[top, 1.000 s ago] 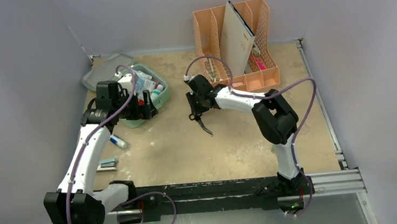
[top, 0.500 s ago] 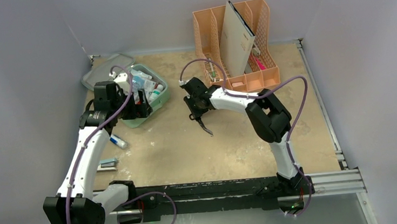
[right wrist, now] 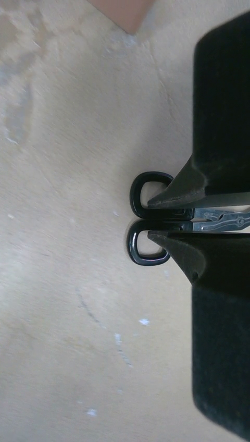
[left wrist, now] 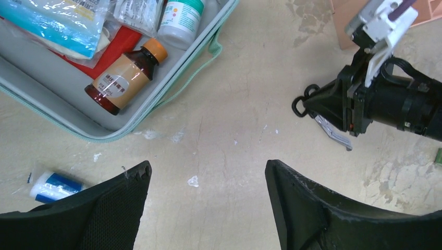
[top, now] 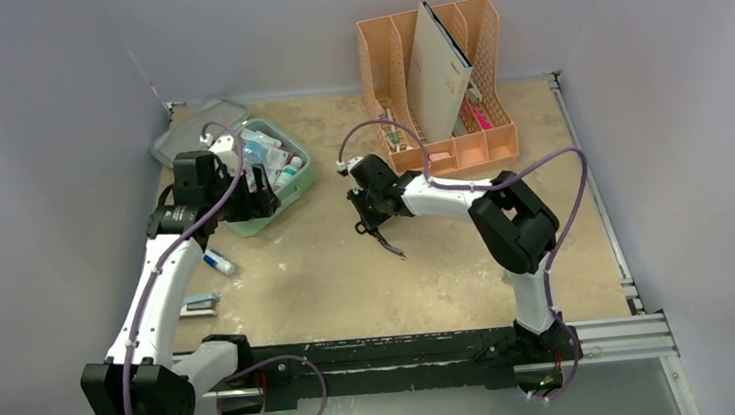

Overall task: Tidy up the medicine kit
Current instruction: Move the scissors to the center of the board.

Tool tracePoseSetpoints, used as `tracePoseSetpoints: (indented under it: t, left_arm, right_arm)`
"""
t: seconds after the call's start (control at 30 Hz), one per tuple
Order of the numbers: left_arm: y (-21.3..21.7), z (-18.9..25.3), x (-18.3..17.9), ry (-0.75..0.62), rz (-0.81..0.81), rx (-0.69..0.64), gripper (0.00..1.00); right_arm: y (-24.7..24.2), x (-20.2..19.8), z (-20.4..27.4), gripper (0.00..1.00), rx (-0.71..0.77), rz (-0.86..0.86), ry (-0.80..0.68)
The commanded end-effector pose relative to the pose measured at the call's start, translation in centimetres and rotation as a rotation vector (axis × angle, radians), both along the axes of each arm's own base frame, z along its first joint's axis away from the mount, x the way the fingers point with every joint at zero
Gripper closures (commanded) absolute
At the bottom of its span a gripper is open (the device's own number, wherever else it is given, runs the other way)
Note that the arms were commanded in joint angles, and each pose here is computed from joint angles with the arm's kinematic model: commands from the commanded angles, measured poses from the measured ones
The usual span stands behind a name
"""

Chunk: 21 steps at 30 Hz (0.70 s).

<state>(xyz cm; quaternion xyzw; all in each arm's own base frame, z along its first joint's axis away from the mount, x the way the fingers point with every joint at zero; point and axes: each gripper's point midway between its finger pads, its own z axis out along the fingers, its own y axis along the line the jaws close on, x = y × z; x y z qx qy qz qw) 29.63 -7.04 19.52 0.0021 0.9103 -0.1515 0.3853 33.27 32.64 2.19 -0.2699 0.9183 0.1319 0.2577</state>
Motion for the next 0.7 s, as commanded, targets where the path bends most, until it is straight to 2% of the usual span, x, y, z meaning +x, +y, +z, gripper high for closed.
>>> tracePoseSetpoints:
  t: [0.0, 0.4, 0.5, 0.67]
  left_arm:
    - [-1.1, 0.5, 0.6, -0.02, -0.016, -0.073, 0.22]
    - [-6.6, 0.7, -1.7, 0.107, -0.199, -0.375, 0.29]
    - [-7.0, 0.4, -2.0, 0.126, -0.209, -0.403, 0.3]
    - [-7.0, 0.3, -2.1, 0.128, -0.241, -0.381, 0.29]
  right_arm:
    - [1.0, -1.3, 2.4, 0.95, 0.104, 0.108, -0.058]
    - [2.4, -3.5, 7.9, 0.99, 0.252, 0.324, -0.254]
    - [1.8, -3.2, 8.6, 0.98, 0.232, 0.285, -0.263]
    - [0.3, -4.8, 9.4, 0.88, 0.236, 0.155, -0.154]
